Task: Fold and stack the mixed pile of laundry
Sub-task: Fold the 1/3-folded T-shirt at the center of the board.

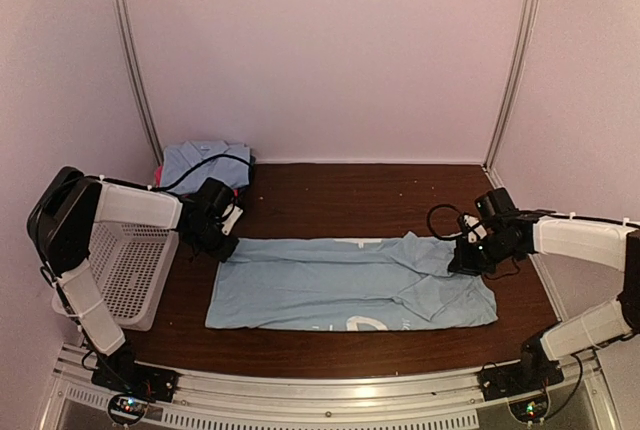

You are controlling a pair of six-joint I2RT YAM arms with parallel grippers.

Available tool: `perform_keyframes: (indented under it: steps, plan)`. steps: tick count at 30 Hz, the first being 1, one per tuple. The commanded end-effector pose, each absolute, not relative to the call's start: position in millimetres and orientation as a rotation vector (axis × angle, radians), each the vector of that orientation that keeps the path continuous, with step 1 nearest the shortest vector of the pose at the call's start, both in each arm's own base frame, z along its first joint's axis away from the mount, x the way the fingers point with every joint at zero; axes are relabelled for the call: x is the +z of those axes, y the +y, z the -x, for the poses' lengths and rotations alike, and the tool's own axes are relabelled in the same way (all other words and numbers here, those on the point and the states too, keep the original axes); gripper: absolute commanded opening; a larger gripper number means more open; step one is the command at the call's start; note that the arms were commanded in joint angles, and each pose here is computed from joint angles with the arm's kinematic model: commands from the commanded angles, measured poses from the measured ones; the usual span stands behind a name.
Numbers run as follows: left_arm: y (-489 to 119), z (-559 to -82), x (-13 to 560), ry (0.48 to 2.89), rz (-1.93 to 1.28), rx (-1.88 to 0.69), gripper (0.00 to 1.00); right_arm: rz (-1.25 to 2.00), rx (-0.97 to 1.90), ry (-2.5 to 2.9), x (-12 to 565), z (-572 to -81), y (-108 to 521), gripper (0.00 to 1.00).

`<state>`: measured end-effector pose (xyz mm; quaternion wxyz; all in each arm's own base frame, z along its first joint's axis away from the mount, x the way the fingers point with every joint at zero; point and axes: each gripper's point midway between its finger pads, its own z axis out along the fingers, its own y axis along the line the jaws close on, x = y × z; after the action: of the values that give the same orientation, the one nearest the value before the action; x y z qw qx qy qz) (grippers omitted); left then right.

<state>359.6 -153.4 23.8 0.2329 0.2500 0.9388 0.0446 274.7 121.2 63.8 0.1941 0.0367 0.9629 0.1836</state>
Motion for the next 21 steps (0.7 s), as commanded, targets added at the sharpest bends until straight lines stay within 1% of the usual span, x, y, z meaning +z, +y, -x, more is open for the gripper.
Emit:
perform_keyframes:
  steps: [1, 2, 6, 7, 8, 9, 10, 11, 13, 15, 18, 21]
  plan:
    - [-153.2, -370.1, 43.8, 2.539, -0.676, 0.160, 0.03, -0.121, 0.512, 2.705, 64.1, -267.8, 120.1, 0.00]
    - [-153.8, -370.2, 44.2, 2.540, -0.671, 0.155, 0.06, -0.109, 0.523, 2.702, 66.9, -267.7, 122.0, 0.00]
    - [-159.0, -374.7, 56.2, 2.500, -0.656, 0.121, 0.14, -0.061, 0.557, 2.689, 77.3, -262.8, 128.0, 0.00]
    - [-161.6, -376.8, 63.1, 2.479, -0.650, 0.103, 0.17, -0.050, 0.568, 2.703, 77.1, -259.9, 129.5, 0.00]
    - [-164.6, -378.4, 71.2, 2.453, -0.645, 0.079, 0.22, -0.028, 0.601, 2.722, 75.7, -255.4, 133.6, 0.07]
    - [-169.0, -379.6, 80.2, 2.421, -0.643, 0.046, 0.27, 0.000, 0.633, 2.742, 74.7, -250.7, 138.4, 0.23]
    - [-173.5, -381.0, 91.1, 2.383, -0.637, 0.009, 0.30, 0.009, 0.632, 2.759, 74.2, -247.8, 139.2, 0.31]
    - [-177.8, -382.0, 103.0, 2.341, -0.634, -0.025, 0.33, 0.016, 0.635, 2.758, 76.6, -246.9, 140.3, 0.35]
    - [-187.9, -382.8, 125.7, 2.254, -0.640, -0.101, 0.36, -0.002, 0.620, 2.729, 88.8, -251.7, 138.6, 0.38]
    - [-195.5, -382.9, 143.8, 2.187, -0.655, -0.152, 0.39, -0.010, 0.593, 2.654, 112.5, -266.9, 136.9, 0.48]
    - [-211.6, -383.5, 156.7, 2.128, -0.686, -0.250, 0.39, 0.027, 0.513, 2.549, 134.3, -295.3, 132.9, 0.50]
    - [-224.2, -384.2, 165.0, 2.090, -0.702, -0.329, 0.39, 0.081, 0.425, 2.550, 132.3, -325.2, 133.3, 0.46]
